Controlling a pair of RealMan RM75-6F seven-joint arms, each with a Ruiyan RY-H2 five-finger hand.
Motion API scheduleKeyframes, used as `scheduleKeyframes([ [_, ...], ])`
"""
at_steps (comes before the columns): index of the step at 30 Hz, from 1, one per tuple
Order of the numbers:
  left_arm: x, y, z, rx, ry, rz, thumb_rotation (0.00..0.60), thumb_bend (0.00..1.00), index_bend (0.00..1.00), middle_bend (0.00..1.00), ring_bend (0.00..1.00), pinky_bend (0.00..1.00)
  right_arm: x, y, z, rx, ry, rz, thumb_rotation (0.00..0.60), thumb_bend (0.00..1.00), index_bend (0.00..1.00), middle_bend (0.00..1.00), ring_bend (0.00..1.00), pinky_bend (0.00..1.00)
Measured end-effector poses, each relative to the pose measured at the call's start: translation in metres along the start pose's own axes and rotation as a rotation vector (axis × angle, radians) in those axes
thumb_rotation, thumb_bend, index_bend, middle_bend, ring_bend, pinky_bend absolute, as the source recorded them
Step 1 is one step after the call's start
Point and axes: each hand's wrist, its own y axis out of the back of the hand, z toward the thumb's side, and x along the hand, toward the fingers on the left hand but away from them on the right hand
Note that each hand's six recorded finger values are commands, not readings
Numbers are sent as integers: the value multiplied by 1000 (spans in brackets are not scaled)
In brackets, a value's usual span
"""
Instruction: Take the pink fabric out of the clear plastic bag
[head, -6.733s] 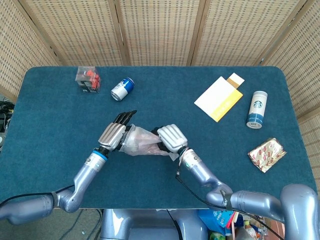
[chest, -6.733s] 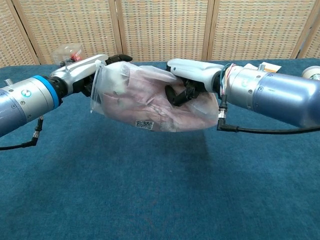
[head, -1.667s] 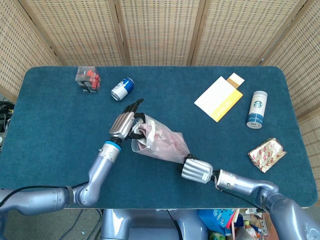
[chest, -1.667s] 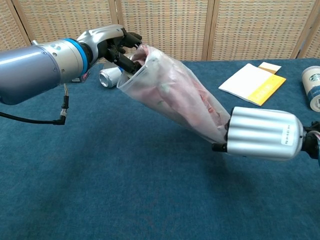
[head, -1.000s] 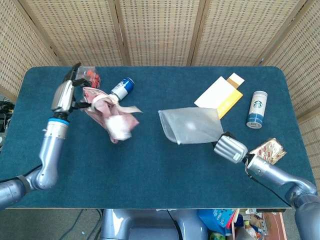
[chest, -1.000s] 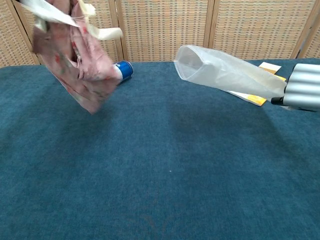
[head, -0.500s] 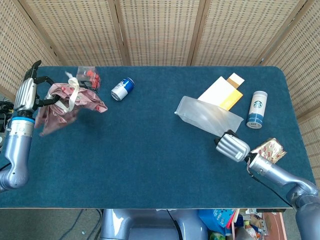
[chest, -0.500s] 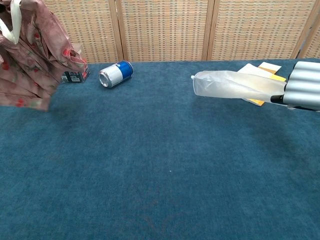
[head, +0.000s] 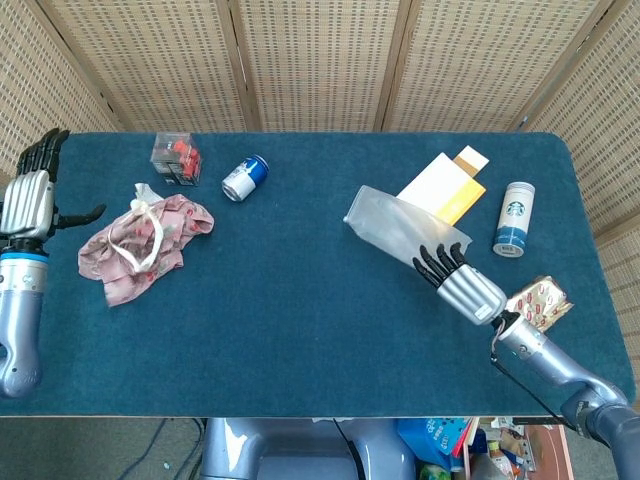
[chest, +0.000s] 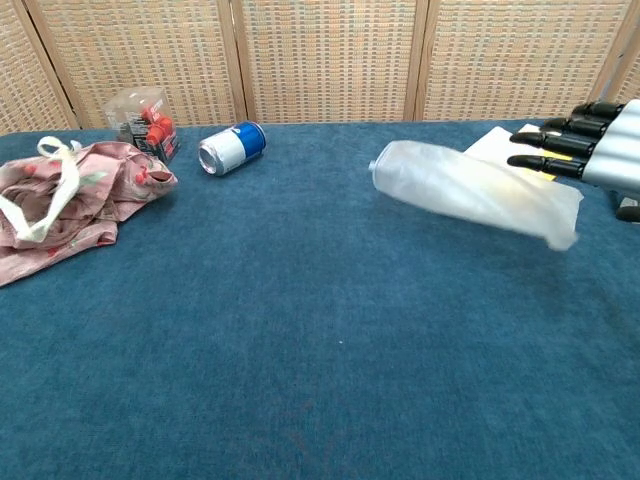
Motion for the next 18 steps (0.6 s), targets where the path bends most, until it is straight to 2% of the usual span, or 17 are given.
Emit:
scheduleKeyframes([
  [7,-29,17,-5,29,-32,50,600,184,0,0,0,0,26,18,-23,-122,-118,-29,600,0,0,0,0,0],
  [13,-75,24,-20,-13,-35,92,600,183,0,0,0,0,53,28,-36,-331,-242,-58,600,0,0,0,0,0],
  [18,-122,18,-39,-25,-13,104,600,182,0,0,0,0,80,30,-40,-546,-361,-77,600,0,0,0,0,0],
])
